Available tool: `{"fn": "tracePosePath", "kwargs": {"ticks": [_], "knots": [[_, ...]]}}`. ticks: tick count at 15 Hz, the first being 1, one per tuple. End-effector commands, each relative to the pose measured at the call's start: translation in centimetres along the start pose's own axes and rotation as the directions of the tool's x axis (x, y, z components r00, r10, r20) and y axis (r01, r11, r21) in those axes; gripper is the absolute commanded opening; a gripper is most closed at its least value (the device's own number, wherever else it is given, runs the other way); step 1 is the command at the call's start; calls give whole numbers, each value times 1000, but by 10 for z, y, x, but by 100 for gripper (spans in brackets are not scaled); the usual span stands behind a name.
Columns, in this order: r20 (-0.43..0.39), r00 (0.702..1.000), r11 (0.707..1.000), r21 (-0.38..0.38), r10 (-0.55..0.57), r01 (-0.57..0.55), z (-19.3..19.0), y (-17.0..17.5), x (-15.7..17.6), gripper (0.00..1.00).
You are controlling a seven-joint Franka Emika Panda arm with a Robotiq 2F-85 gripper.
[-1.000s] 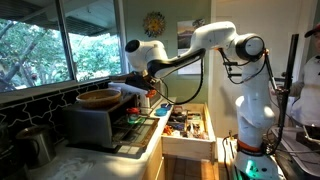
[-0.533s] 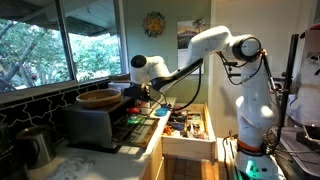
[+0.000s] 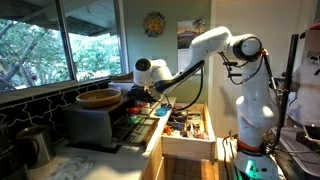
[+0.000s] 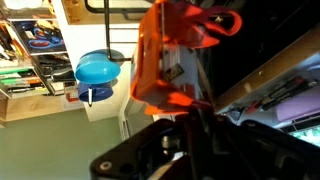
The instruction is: Move the orange object from the wooden tray to the oven wire rack
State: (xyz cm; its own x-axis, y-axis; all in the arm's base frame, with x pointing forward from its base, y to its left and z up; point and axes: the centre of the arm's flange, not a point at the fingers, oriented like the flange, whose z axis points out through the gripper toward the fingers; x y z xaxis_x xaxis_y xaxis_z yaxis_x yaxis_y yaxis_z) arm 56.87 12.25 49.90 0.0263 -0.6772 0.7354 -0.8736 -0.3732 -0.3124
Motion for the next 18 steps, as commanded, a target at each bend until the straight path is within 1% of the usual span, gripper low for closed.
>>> {"fn": "tracePosePath", "kwargs": {"ticks": [1, 5, 10, 16, 17, 18], "knots": [[-72, 996, 998, -19, -59, 58, 20, 7, 0, 2], [-90, 989, 993, -33, -115, 113, 39, 6, -6, 2], [-81, 974, 976, -54, -214, 210, 57, 10, -20, 2], [-92, 965, 968, -72, -246, 240, 71, 11, -20, 2], [-91, 965, 968, -74, -246, 240, 73, 11, -21, 23], [-88, 966, 968, -76, -245, 239, 75, 10, -22, 32]]}}
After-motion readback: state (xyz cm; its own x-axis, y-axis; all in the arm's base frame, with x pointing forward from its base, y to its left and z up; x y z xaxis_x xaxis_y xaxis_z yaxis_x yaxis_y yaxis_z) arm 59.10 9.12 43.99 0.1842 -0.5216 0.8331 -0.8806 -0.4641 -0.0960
